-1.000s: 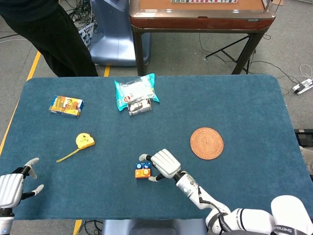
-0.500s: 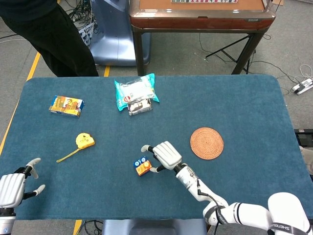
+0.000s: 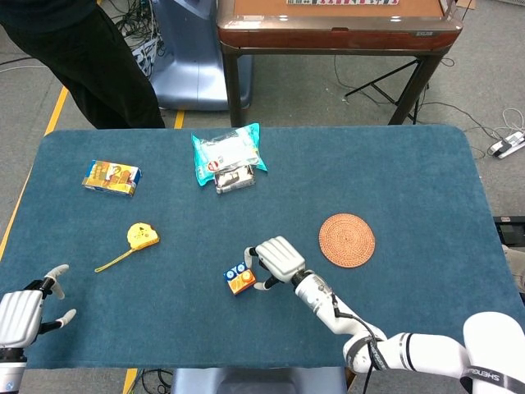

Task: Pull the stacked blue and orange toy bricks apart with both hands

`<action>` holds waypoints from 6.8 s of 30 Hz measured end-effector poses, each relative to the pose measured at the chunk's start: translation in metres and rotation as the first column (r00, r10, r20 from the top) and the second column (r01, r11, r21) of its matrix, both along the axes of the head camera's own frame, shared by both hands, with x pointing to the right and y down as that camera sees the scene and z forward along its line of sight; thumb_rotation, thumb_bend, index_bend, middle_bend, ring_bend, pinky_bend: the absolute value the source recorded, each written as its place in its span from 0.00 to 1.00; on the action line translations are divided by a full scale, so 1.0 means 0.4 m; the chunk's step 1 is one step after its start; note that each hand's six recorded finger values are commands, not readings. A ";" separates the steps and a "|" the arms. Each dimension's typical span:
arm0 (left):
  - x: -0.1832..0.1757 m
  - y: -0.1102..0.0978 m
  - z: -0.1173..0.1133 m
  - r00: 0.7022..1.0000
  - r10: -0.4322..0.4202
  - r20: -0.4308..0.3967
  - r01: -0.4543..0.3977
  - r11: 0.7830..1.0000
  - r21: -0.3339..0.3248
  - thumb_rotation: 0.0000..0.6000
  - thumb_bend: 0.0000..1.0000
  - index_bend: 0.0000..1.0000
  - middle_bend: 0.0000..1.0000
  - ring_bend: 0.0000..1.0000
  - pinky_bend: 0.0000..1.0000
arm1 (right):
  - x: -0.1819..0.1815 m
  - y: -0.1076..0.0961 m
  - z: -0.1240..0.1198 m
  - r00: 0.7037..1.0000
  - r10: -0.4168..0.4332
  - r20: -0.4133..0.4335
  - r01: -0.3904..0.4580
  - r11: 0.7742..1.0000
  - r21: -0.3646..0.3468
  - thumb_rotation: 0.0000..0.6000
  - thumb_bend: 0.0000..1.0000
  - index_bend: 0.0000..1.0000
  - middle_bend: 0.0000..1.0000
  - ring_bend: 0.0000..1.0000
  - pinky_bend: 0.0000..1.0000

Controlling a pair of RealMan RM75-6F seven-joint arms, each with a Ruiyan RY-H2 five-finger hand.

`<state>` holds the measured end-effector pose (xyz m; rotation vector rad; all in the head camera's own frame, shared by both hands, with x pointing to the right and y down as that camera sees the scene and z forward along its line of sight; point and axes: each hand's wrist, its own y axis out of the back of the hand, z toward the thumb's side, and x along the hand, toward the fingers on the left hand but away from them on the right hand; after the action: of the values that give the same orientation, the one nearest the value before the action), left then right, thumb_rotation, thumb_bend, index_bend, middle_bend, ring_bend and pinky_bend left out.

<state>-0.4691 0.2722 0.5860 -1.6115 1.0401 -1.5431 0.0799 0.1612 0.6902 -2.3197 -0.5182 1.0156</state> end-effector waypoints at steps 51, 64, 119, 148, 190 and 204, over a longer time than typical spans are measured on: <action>0.009 0.005 0.011 1.000 -0.006 -0.023 0.006 1.000 -0.009 1.00 0.11 0.24 0.54 0.46 0.71 | -0.058 -0.022 -0.001 0.994 -0.025 -0.104 0.013 0.993 -0.113 1.00 0.48 0.67 1.00 1.00 1.00; 0.106 -0.114 -0.019 0.971 -0.027 -0.238 0.030 1.000 0.010 1.00 0.11 0.26 0.72 0.60 0.83 | 0.007 -0.119 -0.135 0.998 0.068 0.006 -0.067 0.994 -0.085 1.00 0.51 0.68 1.00 1.00 1.00; 0.677 -0.456 -0.048 0.507 -0.156 -0.848 -0.060 0.975 -0.216 1.00 0.01 0.29 1.00 1.00 1.00 | 0.040 -0.293 -0.375 0.923 0.254 0.288 -0.247 0.967 -0.062 1.00 0.53 0.69 1.00 1.00 1.00; 0.699 -0.439 -0.032 0.500 -0.170 -0.849 -0.072 0.969 -0.237 1.00 0.01 0.56 1.00 1.00 1.00 | 0.008 -0.280 -0.351 0.918 0.239 0.316 -0.210 0.970 -0.123 1.00 0.53 0.69 1.00 1.00 1.00; 0.701 -0.433 -0.023 0.500 -0.125 -0.857 -0.057 0.983 -0.176 1.00 0.01 0.92 1.00 1.00 1.00 | 0.025 -0.276 -0.337 0.906 0.248 0.344 -0.200 0.965 -0.169 1.00 0.53 0.69 1.00 1.00 1.00; 0.696 -0.427 -0.005 0.528 -0.133 -0.839 -0.051 0.981 -0.187 1.00 0.01 0.93 1.00 1.00 1.00 | 0.034 -0.278 -0.346 0.897 0.253 0.363 -0.204 0.964 -0.168 1.00 0.53 0.69 1.00 1.00 1.00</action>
<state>-0.1907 0.1015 0.5841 -2.6156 1.4430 -0.8031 0.0936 0.0501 0.5519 -2.6325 -0.9252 0.7079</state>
